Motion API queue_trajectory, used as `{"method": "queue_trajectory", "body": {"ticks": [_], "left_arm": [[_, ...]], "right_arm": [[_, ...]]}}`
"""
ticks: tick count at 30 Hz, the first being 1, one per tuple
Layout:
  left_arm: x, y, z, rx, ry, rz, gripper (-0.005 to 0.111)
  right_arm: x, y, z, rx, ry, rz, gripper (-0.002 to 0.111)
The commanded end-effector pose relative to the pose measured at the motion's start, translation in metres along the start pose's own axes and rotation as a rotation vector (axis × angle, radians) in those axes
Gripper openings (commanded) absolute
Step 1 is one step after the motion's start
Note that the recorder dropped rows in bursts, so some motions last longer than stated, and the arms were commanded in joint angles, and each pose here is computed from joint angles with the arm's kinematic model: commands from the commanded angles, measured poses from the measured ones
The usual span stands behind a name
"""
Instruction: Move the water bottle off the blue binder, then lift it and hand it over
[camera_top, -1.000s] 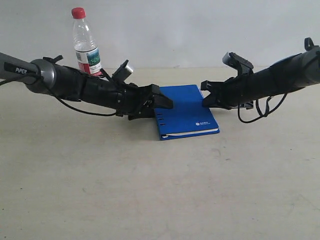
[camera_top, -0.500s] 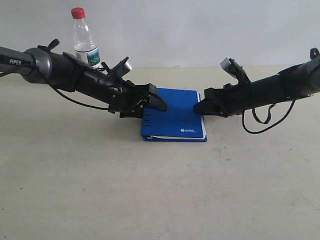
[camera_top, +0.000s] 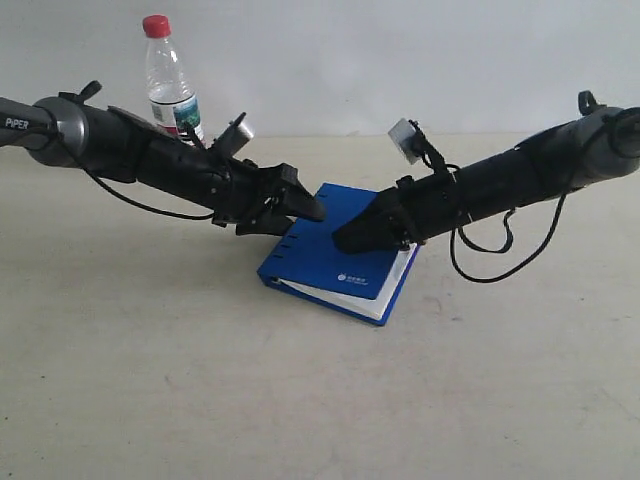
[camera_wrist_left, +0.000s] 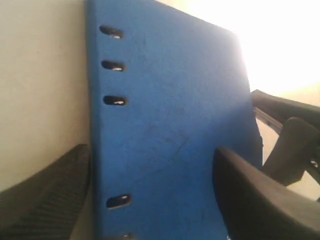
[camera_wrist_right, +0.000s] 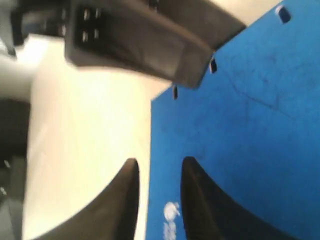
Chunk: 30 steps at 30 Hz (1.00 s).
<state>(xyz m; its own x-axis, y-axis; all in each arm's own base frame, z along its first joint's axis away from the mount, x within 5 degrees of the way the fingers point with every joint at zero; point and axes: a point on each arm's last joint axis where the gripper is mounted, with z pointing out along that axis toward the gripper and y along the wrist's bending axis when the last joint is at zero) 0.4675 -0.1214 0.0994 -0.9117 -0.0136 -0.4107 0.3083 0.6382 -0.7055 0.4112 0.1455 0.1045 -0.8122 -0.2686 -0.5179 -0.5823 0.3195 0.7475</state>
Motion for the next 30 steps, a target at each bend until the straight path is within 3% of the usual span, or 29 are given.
{"method": "queue_trajectory", "body": {"ticks": [1,5,11,14,18,20,30], "left_arm": [[-0.005,-0.002,-0.009,0.022,-0.018,-0.012,0.064],[-0.005,-0.003,-0.008,0.025,-0.018,-0.012,0.064],[-0.005,-0.003,-0.008,0.028,-0.018,-0.013,0.064],[-0.005,-0.003,-0.008,0.028,-0.018,-0.013,0.064],[-0.005,-0.003,-0.008,0.031,-0.015,-0.013,0.064],[-0.005,-0.003,-0.008,0.031,-0.015,-0.013,0.064],[-0.005,-0.003,-0.008,0.028,-0.018,-0.013,0.064]], "right_arm": [[-0.016,0.012,-0.022,0.049,0.063,-0.132,0.024],[-0.048,0.034,-0.094,0.177,-0.042,-0.192,0.024],[-0.049,0.054,-0.180,0.368,-0.106,-0.133,0.024],[-0.041,0.042,-0.171,0.390,-0.025,-0.065,0.028],[-0.024,0.003,-0.133,0.360,0.068,0.130,0.059],[-0.017,-0.008,-0.118,0.335,0.101,0.159,0.067],[-0.002,-0.040,-0.086,0.227,0.071,0.323,0.067]]}}
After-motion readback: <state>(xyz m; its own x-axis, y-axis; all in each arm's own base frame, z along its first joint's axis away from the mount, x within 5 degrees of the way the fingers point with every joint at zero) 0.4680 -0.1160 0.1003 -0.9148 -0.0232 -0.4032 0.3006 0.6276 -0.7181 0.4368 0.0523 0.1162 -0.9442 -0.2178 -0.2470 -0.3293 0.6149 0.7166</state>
